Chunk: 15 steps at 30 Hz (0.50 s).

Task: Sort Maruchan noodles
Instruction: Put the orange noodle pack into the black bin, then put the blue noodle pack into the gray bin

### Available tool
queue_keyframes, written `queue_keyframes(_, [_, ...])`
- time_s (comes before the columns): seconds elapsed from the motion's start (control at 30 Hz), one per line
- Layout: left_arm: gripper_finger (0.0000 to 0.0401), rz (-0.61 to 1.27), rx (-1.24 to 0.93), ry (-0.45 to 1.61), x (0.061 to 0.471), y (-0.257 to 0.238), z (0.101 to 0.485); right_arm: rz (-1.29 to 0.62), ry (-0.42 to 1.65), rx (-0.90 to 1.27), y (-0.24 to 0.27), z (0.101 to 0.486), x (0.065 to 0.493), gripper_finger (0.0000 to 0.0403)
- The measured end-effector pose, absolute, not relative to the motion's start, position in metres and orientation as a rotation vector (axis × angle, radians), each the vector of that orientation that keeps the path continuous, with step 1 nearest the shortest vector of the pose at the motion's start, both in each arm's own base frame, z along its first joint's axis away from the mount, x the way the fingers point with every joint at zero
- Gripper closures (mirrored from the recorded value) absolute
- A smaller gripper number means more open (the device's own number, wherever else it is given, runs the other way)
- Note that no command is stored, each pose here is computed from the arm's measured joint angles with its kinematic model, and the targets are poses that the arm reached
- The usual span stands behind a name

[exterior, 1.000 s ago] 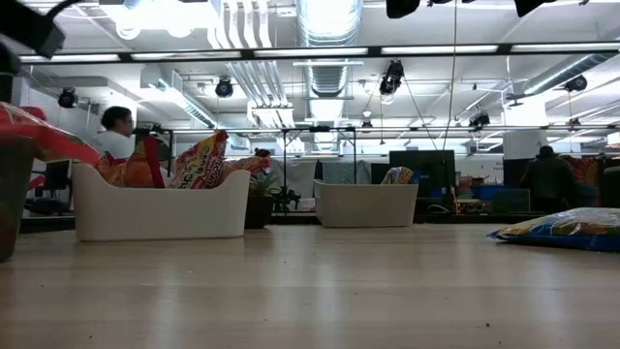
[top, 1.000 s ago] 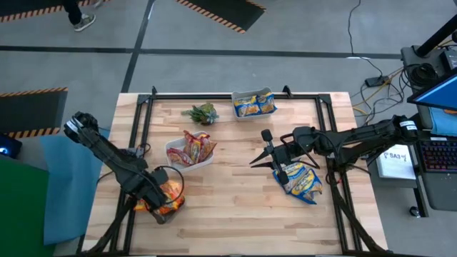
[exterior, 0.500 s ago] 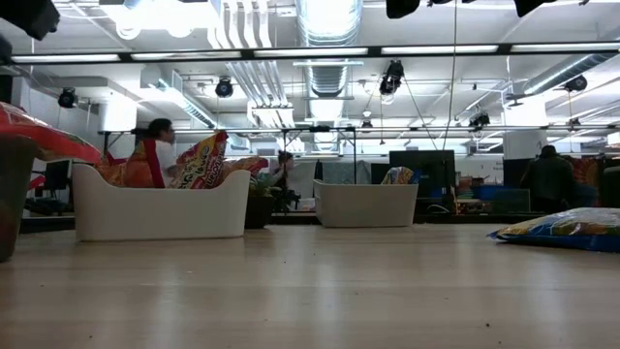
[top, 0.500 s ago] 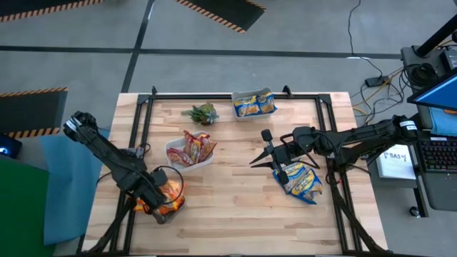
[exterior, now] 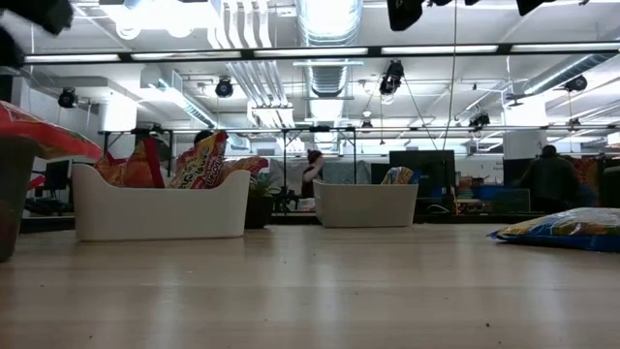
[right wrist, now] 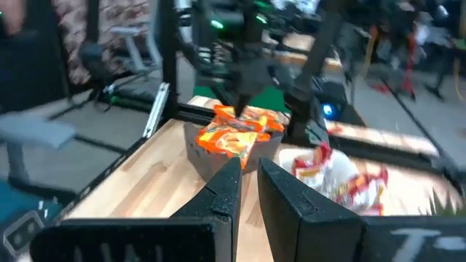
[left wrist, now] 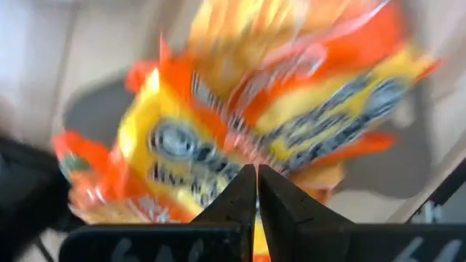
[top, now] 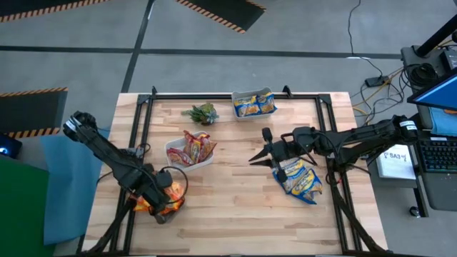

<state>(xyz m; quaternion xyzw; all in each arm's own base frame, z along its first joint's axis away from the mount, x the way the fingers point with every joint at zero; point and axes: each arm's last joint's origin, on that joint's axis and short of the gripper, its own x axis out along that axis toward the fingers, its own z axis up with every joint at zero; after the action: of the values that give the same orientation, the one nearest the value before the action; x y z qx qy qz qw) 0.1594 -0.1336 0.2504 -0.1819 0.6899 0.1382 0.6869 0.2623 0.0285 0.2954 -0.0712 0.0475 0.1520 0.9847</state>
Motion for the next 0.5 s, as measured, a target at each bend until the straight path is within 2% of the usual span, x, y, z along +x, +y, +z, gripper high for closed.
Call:
queue_keyframes(0.1, [0.0401, 0.285, -0.336, 1.395, 0.168, -0.134, 0.269, 0.267, 0.121, -0.045, 0.027, 0.295, 0.263, 0.0365])
queue_keyframes(0.2, [0.0401, 0.261, -0.187, 1.155, 0.18, -0.135, 0.289, 0.263, 0.204, 0.026, 0.028, 0.291, 0.262, 0.0365])
queue_keyframes(0.37, [0.0401, 0.152, 0.166, 0.762, 0.204, -0.145, 0.318, 0.226, 0.411, 0.229, 0.029, 0.273, 0.261, 0.0365])
queue_keyframes(0.5, [0.0401, 0.077, 0.409, 0.607, 0.219, -0.148, 0.33, 0.156, 0.599, 0.4, 0.029, 0.255, 0.258, 0.0365])
